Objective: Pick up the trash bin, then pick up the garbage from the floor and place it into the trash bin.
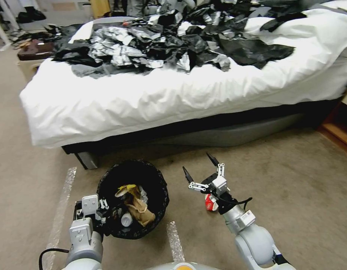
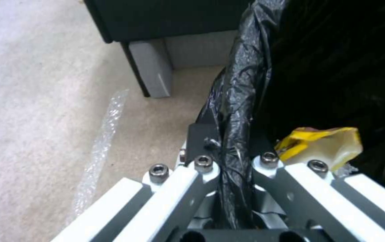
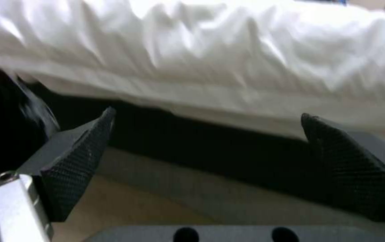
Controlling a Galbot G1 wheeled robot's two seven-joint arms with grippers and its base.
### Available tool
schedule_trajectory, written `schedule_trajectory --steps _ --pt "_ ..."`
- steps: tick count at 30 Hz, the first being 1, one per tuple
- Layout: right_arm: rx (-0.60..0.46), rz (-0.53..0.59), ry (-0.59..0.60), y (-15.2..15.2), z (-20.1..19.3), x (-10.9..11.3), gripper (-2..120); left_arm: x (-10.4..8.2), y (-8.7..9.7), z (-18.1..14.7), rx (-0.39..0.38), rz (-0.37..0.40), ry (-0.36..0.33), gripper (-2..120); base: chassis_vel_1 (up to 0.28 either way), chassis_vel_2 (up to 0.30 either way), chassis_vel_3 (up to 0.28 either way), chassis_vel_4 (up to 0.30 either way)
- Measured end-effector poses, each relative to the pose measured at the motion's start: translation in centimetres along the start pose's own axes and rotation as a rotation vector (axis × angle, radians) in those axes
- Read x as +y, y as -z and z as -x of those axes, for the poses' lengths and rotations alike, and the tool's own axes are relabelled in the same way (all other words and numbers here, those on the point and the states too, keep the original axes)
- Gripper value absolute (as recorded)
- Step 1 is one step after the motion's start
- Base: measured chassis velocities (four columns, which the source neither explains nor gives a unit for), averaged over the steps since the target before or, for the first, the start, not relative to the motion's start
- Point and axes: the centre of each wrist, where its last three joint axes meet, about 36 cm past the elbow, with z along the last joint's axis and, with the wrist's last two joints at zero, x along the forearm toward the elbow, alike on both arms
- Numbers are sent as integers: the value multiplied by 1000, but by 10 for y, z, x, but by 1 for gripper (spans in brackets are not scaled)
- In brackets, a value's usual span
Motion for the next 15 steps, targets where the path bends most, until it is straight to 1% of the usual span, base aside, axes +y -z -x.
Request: schedule_trajectory --steps 1,2,4,5,8,9,12,13,15 --pt "54 10 -38 2 -3 -1 100 0 0 0 -1 0 -2 1 0 0 0 0" --pt "54 10 -38 2 -3 -1 100 0 0 0 -1 0 -2 1 0 0 0 0" --pt "154 54 -124 6 -4 1 100 0 0 1 0 1 -3 1 0 0 0 0" --pt "154 54 -124 6 -4 1 100 0 0 1 0 1 -3 1 0 0 0 0" --pt "334 144 -245 9 0 3 100 0 0 1 2 1 -2 1 0 0 0 0" --pt "334 144 -245 9 0 3 100 0 0 1 2 1 -2 1 0 0 0 0" --pt "457 170 -309 9 2 0 100 0 0 1 3 1 0 1 0 0 0 0" --pt "457 170 -309 9 2 0 100 0 0 1 3 1 0 1 0 0 0 0" --pt "526 192 -351 6 4 -3 100 0 -1 2 5 2 2 1 0 0 0 0"
